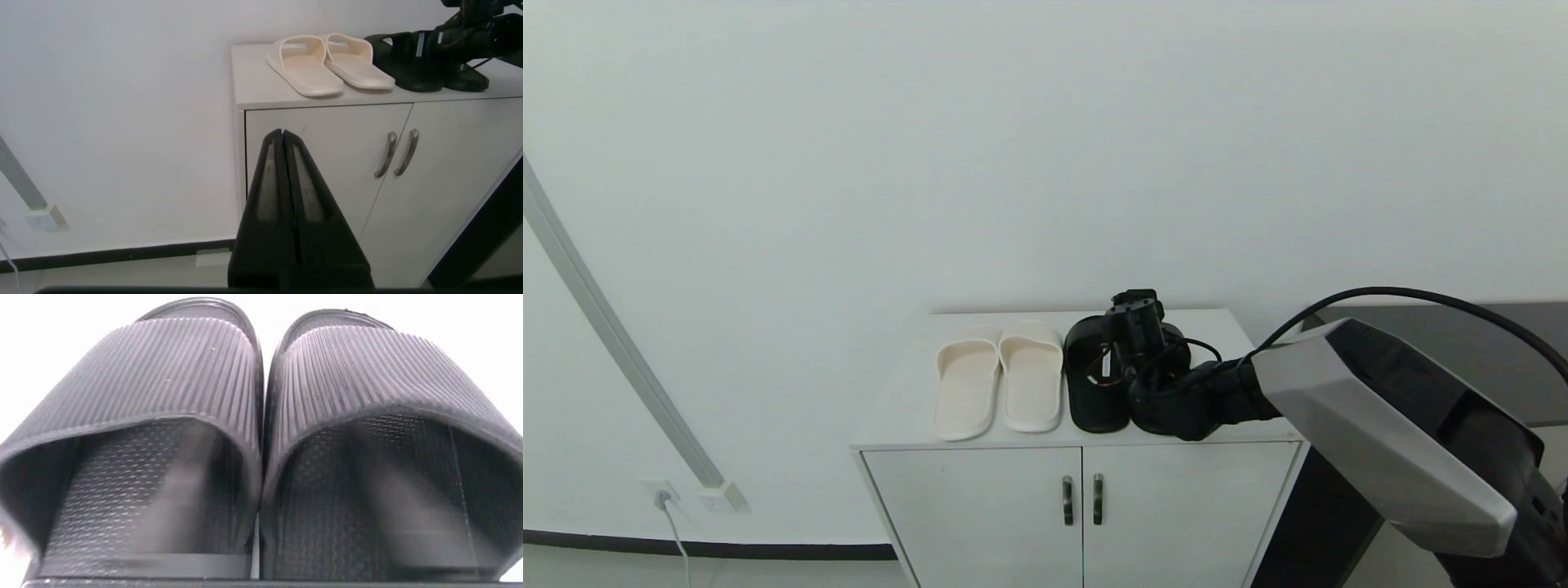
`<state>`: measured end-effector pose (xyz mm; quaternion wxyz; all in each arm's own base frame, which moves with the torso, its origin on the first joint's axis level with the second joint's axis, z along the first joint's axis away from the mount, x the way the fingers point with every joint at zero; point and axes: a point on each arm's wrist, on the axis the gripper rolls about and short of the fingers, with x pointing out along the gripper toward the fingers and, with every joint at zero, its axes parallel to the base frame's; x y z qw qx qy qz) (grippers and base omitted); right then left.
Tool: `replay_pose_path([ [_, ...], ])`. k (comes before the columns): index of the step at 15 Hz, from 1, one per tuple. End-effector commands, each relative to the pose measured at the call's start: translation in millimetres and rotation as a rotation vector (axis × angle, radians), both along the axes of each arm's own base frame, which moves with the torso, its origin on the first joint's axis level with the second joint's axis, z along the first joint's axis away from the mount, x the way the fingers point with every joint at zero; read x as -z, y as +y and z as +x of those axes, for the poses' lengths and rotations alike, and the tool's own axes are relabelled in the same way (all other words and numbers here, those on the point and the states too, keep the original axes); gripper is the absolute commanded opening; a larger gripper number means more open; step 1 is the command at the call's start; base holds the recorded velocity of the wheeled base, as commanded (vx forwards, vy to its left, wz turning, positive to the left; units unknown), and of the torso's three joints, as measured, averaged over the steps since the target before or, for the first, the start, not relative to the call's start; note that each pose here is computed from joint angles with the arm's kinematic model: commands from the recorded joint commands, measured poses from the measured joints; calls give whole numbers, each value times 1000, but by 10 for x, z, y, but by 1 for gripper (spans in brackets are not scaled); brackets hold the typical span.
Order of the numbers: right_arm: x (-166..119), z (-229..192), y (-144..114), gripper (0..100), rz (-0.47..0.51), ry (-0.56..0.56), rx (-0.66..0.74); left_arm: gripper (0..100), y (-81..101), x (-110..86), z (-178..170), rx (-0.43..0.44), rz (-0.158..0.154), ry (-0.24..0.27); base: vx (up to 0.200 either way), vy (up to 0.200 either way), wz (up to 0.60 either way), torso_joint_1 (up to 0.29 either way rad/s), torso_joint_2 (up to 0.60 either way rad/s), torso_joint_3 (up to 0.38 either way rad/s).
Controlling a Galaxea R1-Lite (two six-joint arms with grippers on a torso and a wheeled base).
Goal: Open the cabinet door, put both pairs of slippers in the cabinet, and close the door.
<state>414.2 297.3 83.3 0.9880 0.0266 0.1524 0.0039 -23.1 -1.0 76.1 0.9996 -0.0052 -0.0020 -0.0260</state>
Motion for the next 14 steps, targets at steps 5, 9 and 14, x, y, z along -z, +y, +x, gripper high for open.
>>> replay_pose_path([
  [5,-26,-9,-10,0,2,-5,9,0,0,0,1,0,0,1,0,0,0,0,0,0],
  [9,-315,-185,-83,0,5,-30,24,0,0,0,1,-1,-3,1,0,0,0,0,0,0],
  [14,-728,-747,-284,0,9,-27,-47,0,0,0,1,-1,3,1,0,0,0,0,0,0],
])
